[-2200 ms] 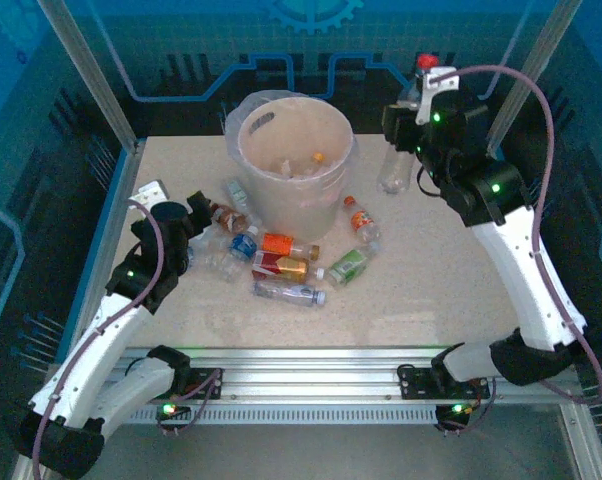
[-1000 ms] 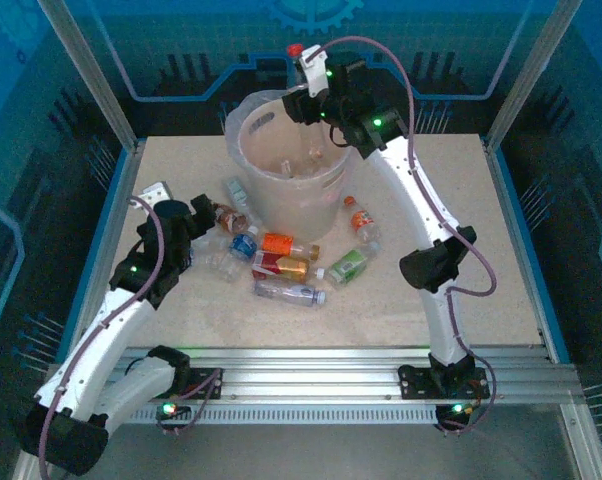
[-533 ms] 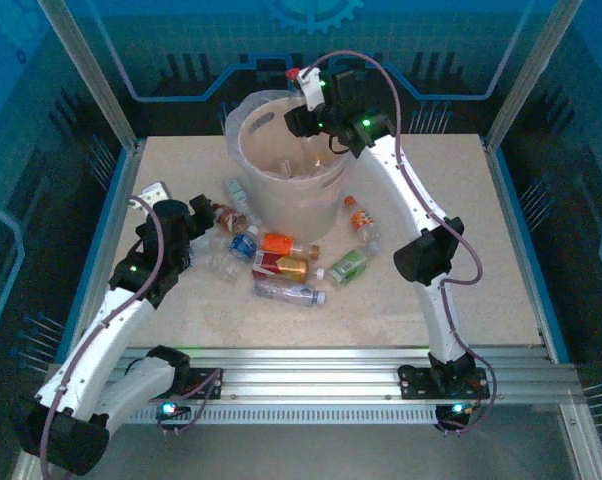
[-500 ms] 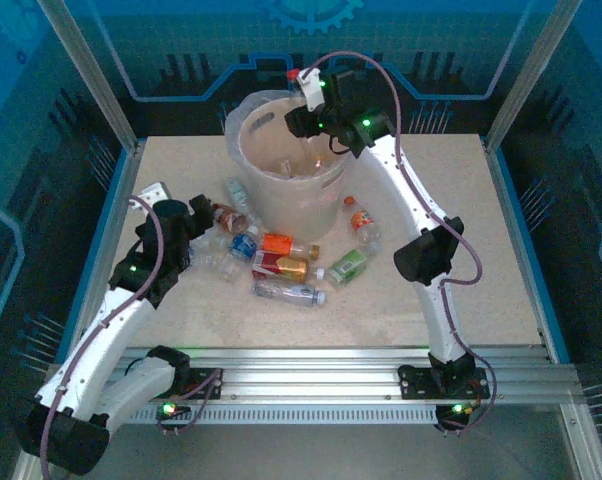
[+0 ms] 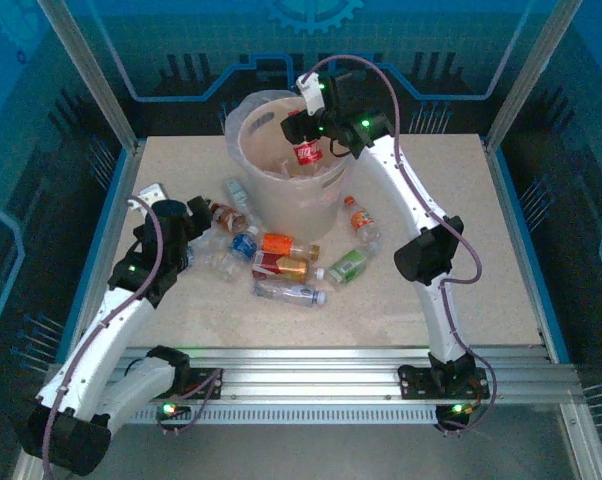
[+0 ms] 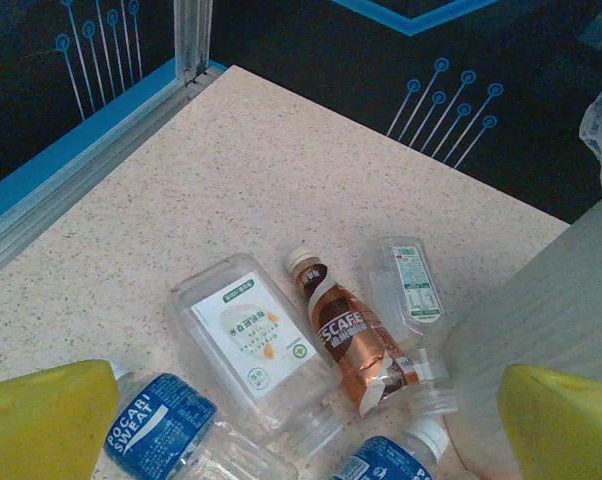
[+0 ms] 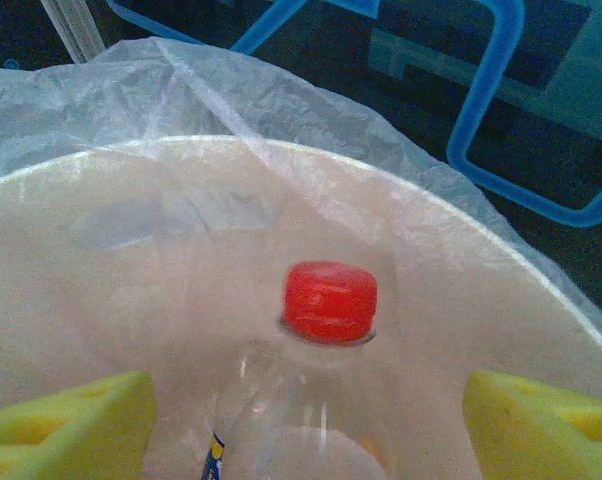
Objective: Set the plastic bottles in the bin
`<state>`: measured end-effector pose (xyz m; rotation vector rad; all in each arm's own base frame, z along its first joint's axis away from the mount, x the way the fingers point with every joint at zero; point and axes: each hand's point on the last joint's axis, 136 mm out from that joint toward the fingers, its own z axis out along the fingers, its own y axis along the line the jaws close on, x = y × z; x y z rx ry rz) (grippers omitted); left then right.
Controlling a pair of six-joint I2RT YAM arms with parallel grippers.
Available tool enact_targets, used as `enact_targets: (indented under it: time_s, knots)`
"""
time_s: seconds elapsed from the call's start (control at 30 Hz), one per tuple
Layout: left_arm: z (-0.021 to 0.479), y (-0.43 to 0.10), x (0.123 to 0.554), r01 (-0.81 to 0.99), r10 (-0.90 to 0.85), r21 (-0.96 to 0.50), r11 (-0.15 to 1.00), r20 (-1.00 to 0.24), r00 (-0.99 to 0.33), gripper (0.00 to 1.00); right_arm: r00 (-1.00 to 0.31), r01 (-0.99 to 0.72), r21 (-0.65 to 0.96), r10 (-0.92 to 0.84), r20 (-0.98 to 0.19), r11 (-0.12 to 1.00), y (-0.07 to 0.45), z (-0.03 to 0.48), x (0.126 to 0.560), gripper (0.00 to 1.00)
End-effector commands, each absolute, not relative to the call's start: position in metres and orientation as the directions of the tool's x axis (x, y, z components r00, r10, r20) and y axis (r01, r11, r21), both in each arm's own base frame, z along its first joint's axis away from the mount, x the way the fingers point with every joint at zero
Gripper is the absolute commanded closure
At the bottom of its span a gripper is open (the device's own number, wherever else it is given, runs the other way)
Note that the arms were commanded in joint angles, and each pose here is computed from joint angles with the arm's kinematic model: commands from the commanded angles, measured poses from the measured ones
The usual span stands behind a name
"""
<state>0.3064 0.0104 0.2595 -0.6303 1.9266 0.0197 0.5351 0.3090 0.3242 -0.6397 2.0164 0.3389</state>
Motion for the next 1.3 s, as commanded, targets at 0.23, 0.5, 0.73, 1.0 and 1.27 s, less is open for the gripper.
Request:
enact_targets:
  time_s: [0.23,0.5,0.73,1.0,1.27]
  knots:
    - [0.255,0.015,0.304,-0.446,-0.421,-0.256,0.857,-0.847,-0.323,0.01,-0.384,-0.576,0.002,-0.269,-0.883,0.817,0.3,0.368,0.506,0.1]
    - [0.228,0.021,0.3,-0.504,-0.461,-0.233,0.831,-0.796,-0.392,0.01,-0.417,-0.505,0.026,-0.217,-0.883,0.863,0.281,0.398,0.474,0.0]
    - [0.175,0.034,0.286,-0.62,-0.595,-0.271,0.737,-0.696,-0.403,0.01,-0.546,-0.343,0.061,-0.146,-0.825,0.937,0.235,0.383,0.44,0.0]
    - [0.115,0.039,0.284,-0.712,-0.801,-0.419,0.564,-0.487,-0.348,0.01,-0.622,-0.168,0.056,-0.062,-0.781,0.984,0.179,0.346,0.405,0.0]
    - [0.093,0.04,0.297,-0.727,-0.857,-0.475,0.495,-0.404,-0.32,0.01,-0.698,-0.084,0.052,-0.022,-0.716,0.995,0.147,0.305,0.384,0.0]
